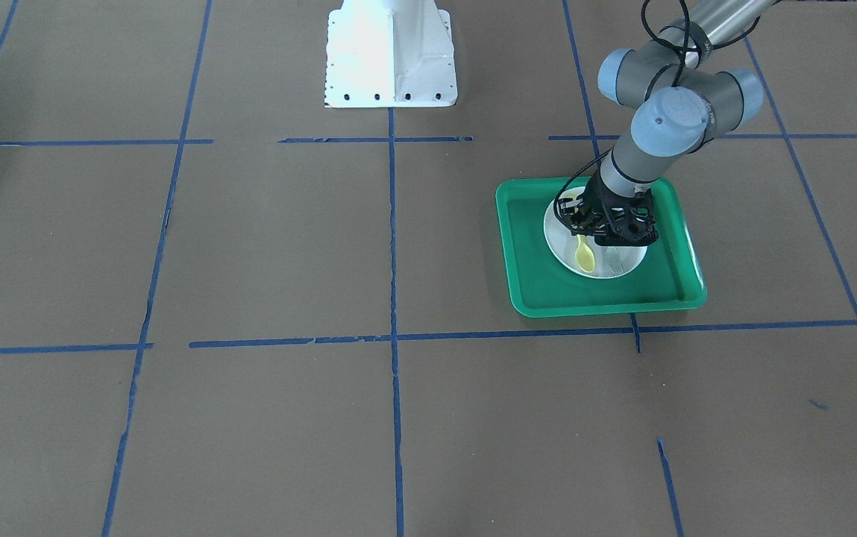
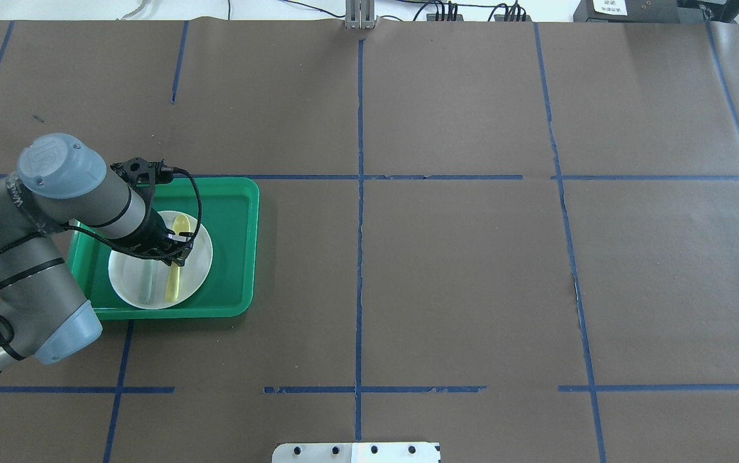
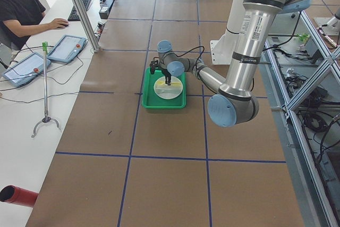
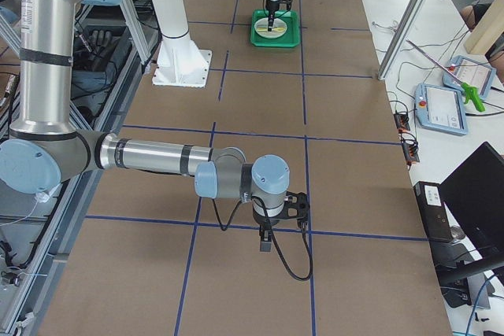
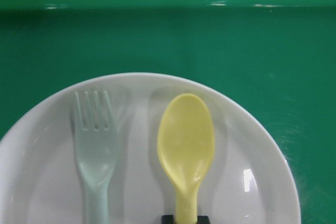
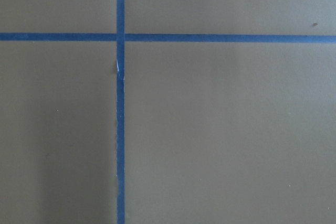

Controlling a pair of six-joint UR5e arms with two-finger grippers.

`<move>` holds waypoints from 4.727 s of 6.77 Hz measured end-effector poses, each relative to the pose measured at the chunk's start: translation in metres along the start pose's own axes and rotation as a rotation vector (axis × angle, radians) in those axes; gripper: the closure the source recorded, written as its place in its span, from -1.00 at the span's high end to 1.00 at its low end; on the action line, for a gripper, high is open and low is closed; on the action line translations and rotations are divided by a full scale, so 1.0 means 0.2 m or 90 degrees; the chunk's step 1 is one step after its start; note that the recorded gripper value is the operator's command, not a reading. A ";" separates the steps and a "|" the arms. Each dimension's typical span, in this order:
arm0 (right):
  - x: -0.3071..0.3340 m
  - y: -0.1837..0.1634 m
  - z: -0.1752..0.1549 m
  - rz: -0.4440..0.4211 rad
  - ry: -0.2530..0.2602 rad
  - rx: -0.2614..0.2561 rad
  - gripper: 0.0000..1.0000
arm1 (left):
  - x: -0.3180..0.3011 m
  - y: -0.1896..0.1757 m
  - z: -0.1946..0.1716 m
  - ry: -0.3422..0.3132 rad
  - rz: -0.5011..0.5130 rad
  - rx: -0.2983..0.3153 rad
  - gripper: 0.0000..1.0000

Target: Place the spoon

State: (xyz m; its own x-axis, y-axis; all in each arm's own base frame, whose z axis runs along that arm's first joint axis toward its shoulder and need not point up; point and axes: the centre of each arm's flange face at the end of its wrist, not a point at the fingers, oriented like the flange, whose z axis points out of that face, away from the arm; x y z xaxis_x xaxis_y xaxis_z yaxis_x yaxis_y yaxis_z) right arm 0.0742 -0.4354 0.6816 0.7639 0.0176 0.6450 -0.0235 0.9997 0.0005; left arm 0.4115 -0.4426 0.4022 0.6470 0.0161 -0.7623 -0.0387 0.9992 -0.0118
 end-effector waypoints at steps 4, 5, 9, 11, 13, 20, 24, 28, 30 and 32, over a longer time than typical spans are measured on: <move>0.00 0.00 0.00 0.000 0.000 0.000 1.00 | 0.10 0.01 -0.43 -0.008 -0.026 0.021 -1.00; 0.00 0.00 0.00 0.000 0.000 0.000 1.00 | 0.18 -0.03 -0.46 -0.007 -0.032 0.022 -1.00; 0.00 0.00 0.00 0.000 0.000 0.000 1.00 | 0.47 -0.05 -0.16 0.019 -0.055 -0.006 -1.00; 0.00 0.00 0.00 0.000 0.000 0.000 1.00 | 0.44 -0.06 -0.02 0.017 -0.053 -0.013 -1.00; 0.00 0.00 0.00 0.000 0.000 0.000 1.00 | 0.41 -0.05 0.05 0.007 -0.052 -0.022 -1.00; 0.00 0.00 0.00 0.000 0.000 0.000 1.00 | 0.38 -0.03 0.06 0.011 -0.042 -0.018 1.00; 0.00 0.00 0.00 0.000 0.000 0.000 1.00 | 0.38 -0.03 -0.02 0.027 -0.038 -0.005 1.00; 0.00 0.00 0.00 0.000 0.000 0.000 1.00 | 0.28 -0.17 -0.67 0.037 -0.080 0.075 1.00; 0.00 0.00 0.00 0.000 0.000 0.000 1.00 | 0.08 -0.31 -1.07 0.003 -0.042 0.134 1.00; 0.00 0.00 0.00 0.000 0.000 0.000 1.00 | -0.23 -0.44 -1.36 -0.051 0.025 0.176 1.00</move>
State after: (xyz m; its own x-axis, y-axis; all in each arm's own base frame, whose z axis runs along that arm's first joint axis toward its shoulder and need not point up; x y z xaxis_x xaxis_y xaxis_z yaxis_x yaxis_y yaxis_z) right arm 0.0742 -0.4353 0.6817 0.7639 0.0184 0.6450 -0.0237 0.9997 -0.0004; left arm 0.1772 -0.5412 0.2620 0.7075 0.0471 -0.7051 0.1367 0.9698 0.2020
